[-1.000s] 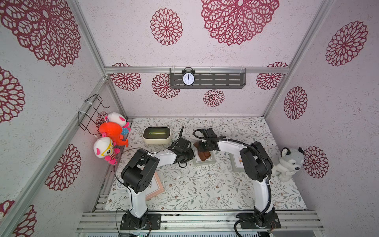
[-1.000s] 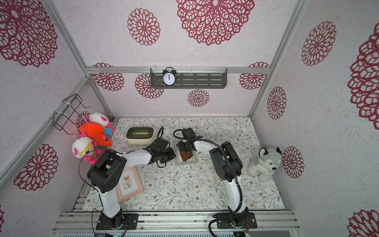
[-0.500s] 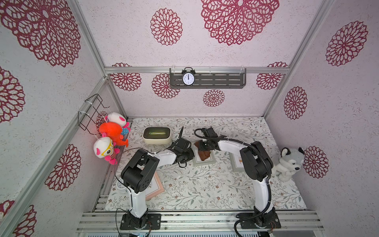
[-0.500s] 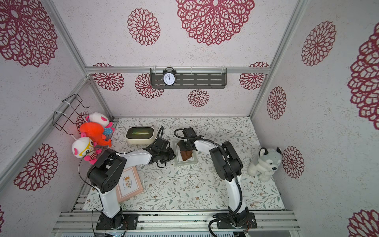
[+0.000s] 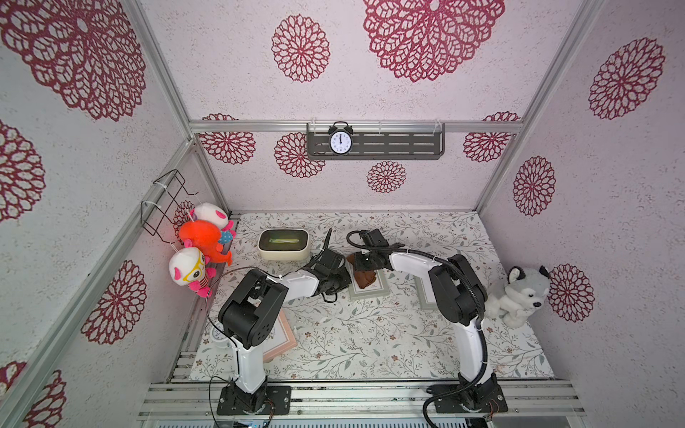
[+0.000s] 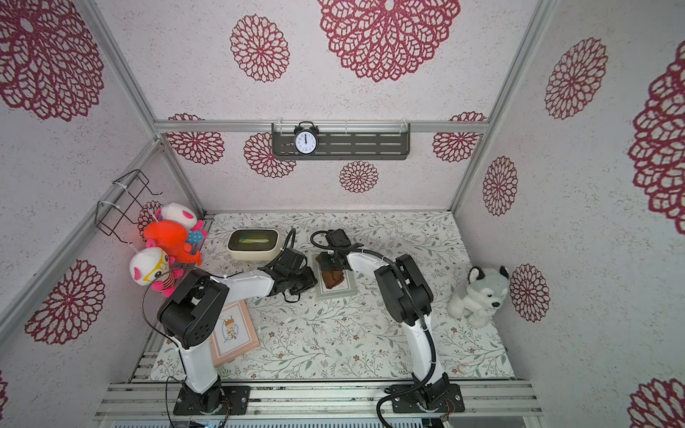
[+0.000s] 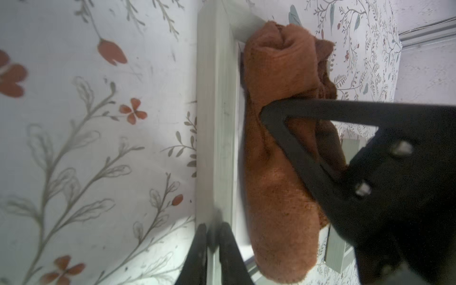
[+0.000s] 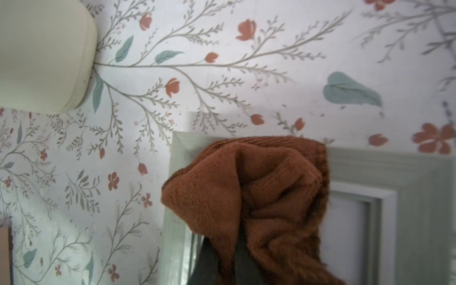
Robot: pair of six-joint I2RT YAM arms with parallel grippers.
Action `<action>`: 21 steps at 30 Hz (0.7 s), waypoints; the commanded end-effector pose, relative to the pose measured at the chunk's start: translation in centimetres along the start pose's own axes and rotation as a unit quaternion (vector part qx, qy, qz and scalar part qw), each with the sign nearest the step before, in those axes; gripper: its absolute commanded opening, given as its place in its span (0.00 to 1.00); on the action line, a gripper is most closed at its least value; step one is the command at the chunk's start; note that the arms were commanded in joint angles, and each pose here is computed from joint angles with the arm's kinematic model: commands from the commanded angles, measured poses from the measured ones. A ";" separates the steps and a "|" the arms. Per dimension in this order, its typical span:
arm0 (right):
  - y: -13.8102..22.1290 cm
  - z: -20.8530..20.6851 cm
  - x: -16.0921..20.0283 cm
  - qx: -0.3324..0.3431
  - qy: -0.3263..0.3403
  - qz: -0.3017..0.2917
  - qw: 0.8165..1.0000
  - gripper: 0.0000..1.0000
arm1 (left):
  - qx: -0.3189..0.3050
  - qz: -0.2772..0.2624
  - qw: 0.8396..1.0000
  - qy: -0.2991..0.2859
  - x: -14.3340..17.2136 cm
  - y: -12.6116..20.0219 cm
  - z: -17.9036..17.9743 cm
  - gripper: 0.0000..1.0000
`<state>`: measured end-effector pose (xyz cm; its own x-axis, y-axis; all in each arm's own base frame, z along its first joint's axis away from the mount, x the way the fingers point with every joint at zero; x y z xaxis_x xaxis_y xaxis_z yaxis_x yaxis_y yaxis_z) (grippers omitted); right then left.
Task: Wipe the picture frame with a cloth
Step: Wipe the dirt from the picture frame.
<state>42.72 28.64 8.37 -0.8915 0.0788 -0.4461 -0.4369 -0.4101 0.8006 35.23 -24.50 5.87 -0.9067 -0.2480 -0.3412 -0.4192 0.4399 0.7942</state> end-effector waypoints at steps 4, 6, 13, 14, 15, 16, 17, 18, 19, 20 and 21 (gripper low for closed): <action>0.2 -3.1 6.0 0.089 0.001 0.084 0.992 0.00 | -0.175 0.135 0.975 0.017 7.5 -1.8 8.6 0.13; -0.4 0.5 8.2 0.029 0.019 0.113 0.993 0.00 | -0.174 0.137 0.975 0.017 7.5 -1.9 8.6 0.13; -0.2 -5.2 2.1 0.119 -0.032 0.046 0.991 0.00 | -0.176 0.136 0.975 0.017 7.6 -1.7 8.7 0.12; 0.4 -6.6 1.4 0.136 -0.038 0.038 0.989 0.00 | -0.176 0.136 0.975 0.017 7.6 -1.6 8.7 0.13; 1.2 -7.3 1.2 0.146 -0.036 0.035 0.988 0.00 | -0.176 0.136 0.975 0.017 7.7 -1.6 8.7 0.13; 1.7 -7.4 1.3 0.148 -0.028 0.038 0.988 0.00 | -0.176 0.136 0.975 0.017 7.7 -1.7 8.8 0.13; 2.1 -7.1 2.1 0.142 -0.019 0.049 0.988 0.00 | -0.175 0.135 0.975 0.017 7.6 -1.7 8.7 0.13; 2.4 -6.2 3.3 0.126 -0.011 0.066 0.990 0.00 | -0.175 0.135 0.975 0.017 7.6 -1.7 8.7 0.13; 2.5 -5.2 4.6 0.107 -0.003 0.083 0.991 0.00 | -0.174 0.135 0.975 0.016 7.5 -1.8 8.6 0.13; 2.5 -4.0 6.4 0.086 0.007 0.105 0.991 0.00 | -0.174 0.135 0.975 0.016 7.4 -1.9 8.6 0.13; 2.6 -2.5 8.0 0.055 0.015 0.125 0.991 0.00 | -0.174 0.134 0.975 0.015 7.3 -1.9 8.5 0.13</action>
<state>41.33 24.99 8.49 -0.9009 0.0966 -0.4232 -0.4300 -0.3322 0.8395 35.37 -24.59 5.87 -0.9073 -0.2447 -0.3420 -0.4182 0.4397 0.7949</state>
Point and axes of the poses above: each gripper's point midway between its finger pads, its own y axis back along the fingers, its own z axis along the line the jaws close on, x = y × z, the point moved 5 cm from there along y, back along the fingers, and after that the axes turned 8 degrees about -y, right-handed, at the moved point
